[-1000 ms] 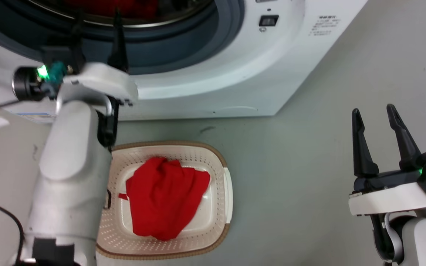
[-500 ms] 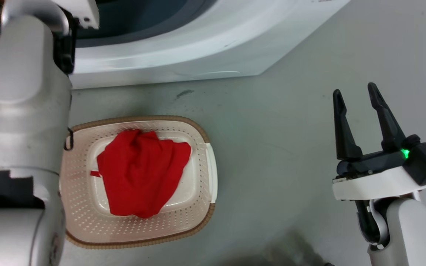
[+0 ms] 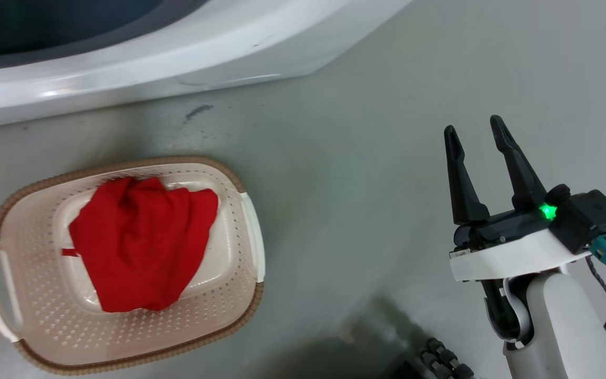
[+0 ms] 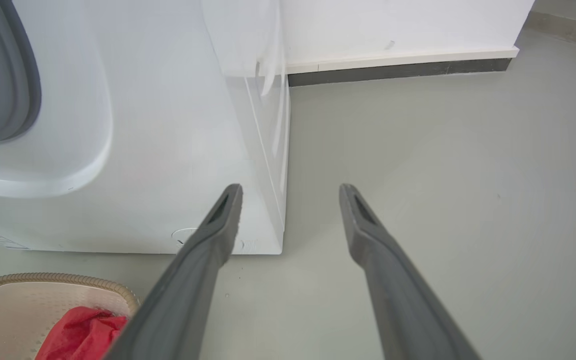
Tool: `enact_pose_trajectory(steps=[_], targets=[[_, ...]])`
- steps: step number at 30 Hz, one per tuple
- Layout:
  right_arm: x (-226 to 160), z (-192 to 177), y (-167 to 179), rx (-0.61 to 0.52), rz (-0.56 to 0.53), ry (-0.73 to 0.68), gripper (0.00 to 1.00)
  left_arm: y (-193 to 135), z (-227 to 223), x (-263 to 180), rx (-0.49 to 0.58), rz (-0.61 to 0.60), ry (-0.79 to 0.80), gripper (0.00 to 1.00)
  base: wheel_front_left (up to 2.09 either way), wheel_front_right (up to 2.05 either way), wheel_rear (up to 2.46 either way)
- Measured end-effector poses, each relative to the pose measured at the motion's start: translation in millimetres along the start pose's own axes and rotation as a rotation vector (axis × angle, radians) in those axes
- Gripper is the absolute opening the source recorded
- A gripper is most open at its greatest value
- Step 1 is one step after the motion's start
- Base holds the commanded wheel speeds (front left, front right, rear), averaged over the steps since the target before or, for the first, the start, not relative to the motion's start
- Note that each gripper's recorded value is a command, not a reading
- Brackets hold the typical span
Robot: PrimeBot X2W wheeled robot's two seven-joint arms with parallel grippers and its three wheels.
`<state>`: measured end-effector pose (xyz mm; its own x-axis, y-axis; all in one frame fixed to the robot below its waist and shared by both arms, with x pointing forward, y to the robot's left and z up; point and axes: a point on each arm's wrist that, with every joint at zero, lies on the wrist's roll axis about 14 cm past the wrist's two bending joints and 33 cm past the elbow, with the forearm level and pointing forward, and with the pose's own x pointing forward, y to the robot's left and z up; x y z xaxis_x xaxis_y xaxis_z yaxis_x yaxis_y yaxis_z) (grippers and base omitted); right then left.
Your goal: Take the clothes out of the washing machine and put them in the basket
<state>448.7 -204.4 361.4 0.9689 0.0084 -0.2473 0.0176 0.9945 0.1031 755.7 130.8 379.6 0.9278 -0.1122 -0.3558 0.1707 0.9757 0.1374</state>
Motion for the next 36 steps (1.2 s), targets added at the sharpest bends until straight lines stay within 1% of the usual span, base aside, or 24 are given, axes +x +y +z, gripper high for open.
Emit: enact_pose_trajectory(steps=[9, 20, 21, 22, 24, 28, 34, 36], targets=[[-2.1, -12.0, -10.4, 0.013, -0.03, 0.033, 1.0, -1.8, -43.8, 27.8, 0.029, 0.005, 0.203, 1.0, 0.0, 0.0, 0.0], [-6.7, -20.3, -12.3, 0.017, -0.039, 0.061, 1.0, 2.6, -88.3, 33.0, 0.034, 0.036, 0.437, 1.0, 0.0, 0.0, 0.0], [-7.0, -20.3, -11.9, 0.018, -0.038, 0.061, 1.0, 2.4, -89.7, 32.6, 0.029, 0.038, 0.452, 0.92, 0.0, 0.0, 0.0], [-7.1, -19.9, -11.7, 0.02, -0.038, 0.06, 1.0, 2.4, -90.3, 32.3, 0.029, 0.041, 0.462, 0.46, 0.0, 0.0, 0.0], [-7.4, -19.0, -11.4, 0.025, -0.038, 0.058, 1.0, 3.3, -90.0, 32.1, 0.025, 0.047, 0.471, 0.0, 0.0, 0.0, 0.0], [-8.6, -16.4, -10.8, 0.027, -0.038, 0.052, 1.0, 9.5, -75.6, 33.5, 0.025, 0.072, 0.416, 0.0, 0.0, 0.0, 0.0], [-9.5, -11.3, -10.1, 0.035, -0.037, 0.039, 1.0, 16.8, -41.8, 34.4, 0.049, 0.106, 0.232, 0.0, 0.0, 0.0, 0.0], [-9.7, -8.3, -9.8, 0.035, -0.036, 0.031, 1.0, 17.0, -29.4, 32.0, 0.037, 0.113, 0.157, 0.0, 0.0, 0.0, 0.0]])
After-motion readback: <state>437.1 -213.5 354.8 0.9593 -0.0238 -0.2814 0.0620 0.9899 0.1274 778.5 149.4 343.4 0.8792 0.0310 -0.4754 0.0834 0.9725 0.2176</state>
